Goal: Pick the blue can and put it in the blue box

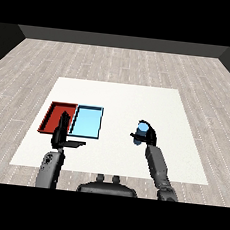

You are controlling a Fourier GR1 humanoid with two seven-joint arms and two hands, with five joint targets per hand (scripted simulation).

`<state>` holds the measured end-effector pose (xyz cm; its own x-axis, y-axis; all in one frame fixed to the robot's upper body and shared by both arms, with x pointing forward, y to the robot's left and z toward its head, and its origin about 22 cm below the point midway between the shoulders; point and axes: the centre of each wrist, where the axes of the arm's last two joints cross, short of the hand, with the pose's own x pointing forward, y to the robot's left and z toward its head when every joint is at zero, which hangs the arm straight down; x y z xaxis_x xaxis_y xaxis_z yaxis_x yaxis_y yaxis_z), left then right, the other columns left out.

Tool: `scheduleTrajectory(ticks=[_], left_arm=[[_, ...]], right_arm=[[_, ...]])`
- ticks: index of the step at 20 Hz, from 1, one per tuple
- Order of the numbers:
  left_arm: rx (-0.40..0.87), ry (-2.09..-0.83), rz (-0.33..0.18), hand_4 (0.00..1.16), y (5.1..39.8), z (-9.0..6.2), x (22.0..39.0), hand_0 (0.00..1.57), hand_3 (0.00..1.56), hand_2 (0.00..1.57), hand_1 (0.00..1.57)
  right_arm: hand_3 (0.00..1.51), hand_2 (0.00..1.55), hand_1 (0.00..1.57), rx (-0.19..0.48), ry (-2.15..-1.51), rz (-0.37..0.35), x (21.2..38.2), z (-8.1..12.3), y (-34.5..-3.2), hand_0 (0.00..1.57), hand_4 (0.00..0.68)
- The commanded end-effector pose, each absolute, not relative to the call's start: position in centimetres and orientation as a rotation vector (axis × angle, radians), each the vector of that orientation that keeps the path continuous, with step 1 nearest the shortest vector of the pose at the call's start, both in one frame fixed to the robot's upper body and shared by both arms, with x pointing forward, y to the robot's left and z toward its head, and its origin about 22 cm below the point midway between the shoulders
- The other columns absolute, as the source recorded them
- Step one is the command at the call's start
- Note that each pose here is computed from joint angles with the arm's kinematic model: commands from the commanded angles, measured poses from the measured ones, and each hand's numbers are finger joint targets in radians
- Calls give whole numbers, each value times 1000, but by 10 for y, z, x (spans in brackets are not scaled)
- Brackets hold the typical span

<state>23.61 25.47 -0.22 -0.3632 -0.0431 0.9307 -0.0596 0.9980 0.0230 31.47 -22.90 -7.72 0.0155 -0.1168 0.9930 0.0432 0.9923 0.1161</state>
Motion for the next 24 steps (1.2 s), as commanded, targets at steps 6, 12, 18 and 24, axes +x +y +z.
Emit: scheduleTrajectory(ticks=[6,12,18,24], left_arm=[[79,-1958,6,0,255,-8,236,0,0,0,0],[73,-1959,-12,0,252,3,231,0,0,0,0],[22,-1937,-38,0,238,3,244,0,0,0,0],[-66,-1924,-64,0,193,-5,245,0,0,0,0]], right_arm=[[1419,1449,1456,-7,-1537,-107,317,-58,-222,1456,523],[1360,1474,1467,-23,-1665,-24,301,-54,-221,1467,470],[1354,1480,1459,-8,-1747,7,336,-25,-202,1459,518],[1377,1472,1451,23,-1806,32,324,-9,-181,1451,532]])
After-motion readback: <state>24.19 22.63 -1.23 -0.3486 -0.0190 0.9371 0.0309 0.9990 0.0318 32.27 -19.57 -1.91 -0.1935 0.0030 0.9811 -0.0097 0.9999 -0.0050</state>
